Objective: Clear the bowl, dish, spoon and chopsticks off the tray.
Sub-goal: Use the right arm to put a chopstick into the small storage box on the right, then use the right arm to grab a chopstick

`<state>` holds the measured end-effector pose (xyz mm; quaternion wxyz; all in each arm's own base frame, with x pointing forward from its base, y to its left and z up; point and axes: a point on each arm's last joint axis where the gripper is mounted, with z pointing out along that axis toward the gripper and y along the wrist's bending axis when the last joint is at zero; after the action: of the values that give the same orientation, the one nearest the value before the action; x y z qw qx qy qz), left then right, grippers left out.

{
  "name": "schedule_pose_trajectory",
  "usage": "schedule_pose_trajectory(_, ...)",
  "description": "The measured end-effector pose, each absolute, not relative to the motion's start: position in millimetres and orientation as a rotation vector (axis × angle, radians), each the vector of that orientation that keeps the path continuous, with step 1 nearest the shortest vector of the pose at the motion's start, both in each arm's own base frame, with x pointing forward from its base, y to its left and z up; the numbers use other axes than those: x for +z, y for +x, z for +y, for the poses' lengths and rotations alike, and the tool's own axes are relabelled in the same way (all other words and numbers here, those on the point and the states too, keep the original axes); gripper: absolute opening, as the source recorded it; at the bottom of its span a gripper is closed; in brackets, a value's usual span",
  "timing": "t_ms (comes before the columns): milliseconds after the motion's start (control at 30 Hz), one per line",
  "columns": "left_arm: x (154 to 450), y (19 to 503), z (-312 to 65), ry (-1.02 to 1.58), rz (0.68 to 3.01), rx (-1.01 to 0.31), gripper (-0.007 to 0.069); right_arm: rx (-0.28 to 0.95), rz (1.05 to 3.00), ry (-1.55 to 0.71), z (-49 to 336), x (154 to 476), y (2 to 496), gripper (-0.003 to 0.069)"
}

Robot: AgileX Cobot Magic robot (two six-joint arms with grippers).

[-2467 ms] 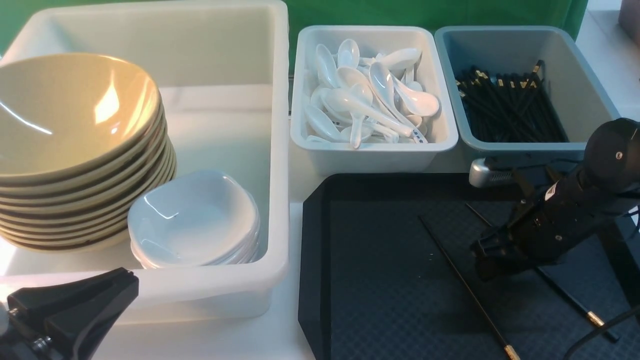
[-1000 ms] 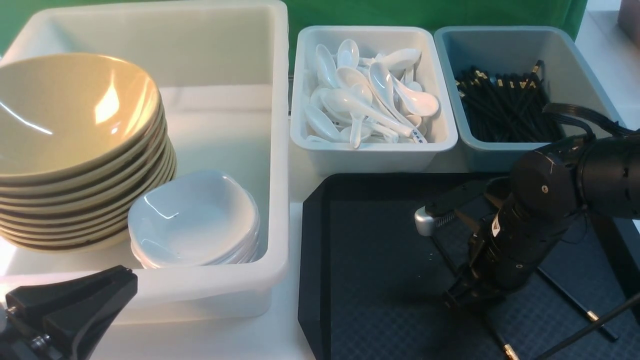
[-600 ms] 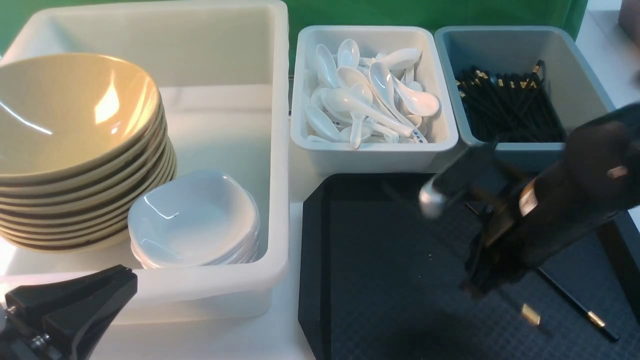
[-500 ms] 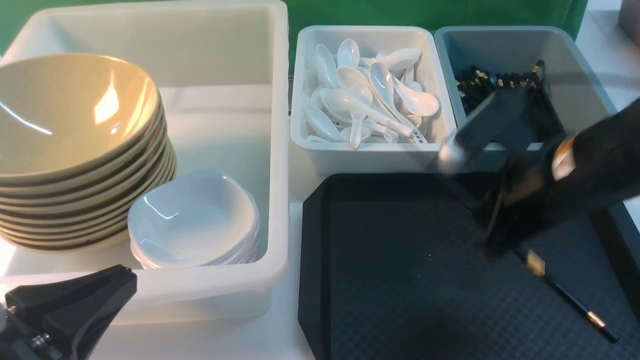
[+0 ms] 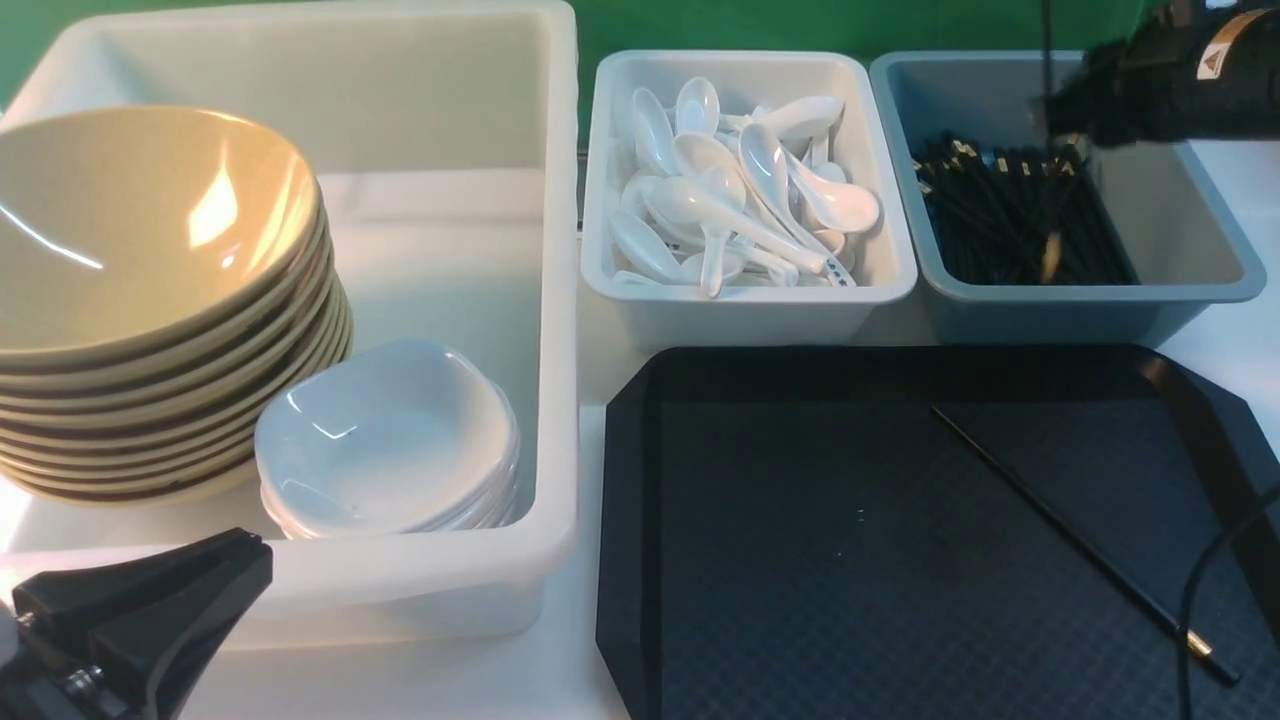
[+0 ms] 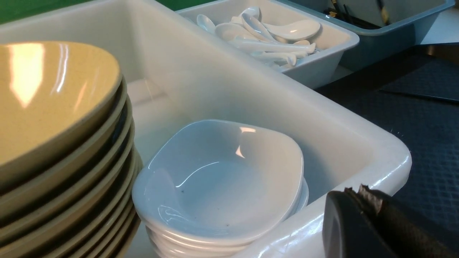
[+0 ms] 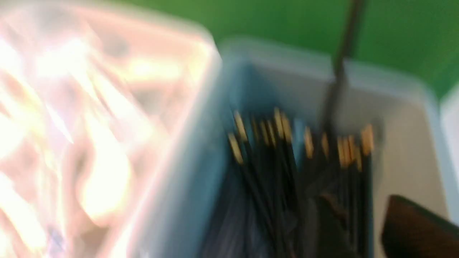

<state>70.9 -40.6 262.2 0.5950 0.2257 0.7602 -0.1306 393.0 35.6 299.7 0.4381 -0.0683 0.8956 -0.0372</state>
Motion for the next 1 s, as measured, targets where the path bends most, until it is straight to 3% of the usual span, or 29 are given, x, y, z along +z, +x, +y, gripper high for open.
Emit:
schedule_pose_trajectory(100, 262.1, 71.0, -40.5, 0.527, 1.766, -0.300, -0.0008, -0.182, 2.450, -0.269, 36.5, 303.4, 377.5, 0.0374)
schedule_pose_trajectory(233, 260.5, 71.1, -40.2, 0.530, 1.769, -0.291, -0.0008, -0.142, 2.600, -0.344, 45.0, 298.3, 359.4, 0.0377)
schedule_pose_trajectory(300, 258.7, 71.2, -40.2, 0.537, 1.774, -0.288, -0.0008, -0.101, 2.772, -0.454, 55.2, 274.0, 338.9, 0.0370)
schedule_pose_trajectory(433, 259.0, 71.4, -40.0, 0.535, 1.771, -0.285, -0.0008, -0.089, 2.924, -0.566, 57.7, 226.9, 312.2, 0.0343)
schedule_pose_trajectory(700, 259.2, 71.5, -39.9, 0.532, 1.769, -0.284, -0.0008, -0.088, 2.941, -0.611, 51.7, 169.1, 281.6, 0.0226)
schedule_pose_trajectory(1000, 259.5, 71.5, -40.1, 0.525, 1.768, -0.294, -0.0008, -0.014, 2.967, -0.552, 54.4, 160.6, 273.2, 0.0081)
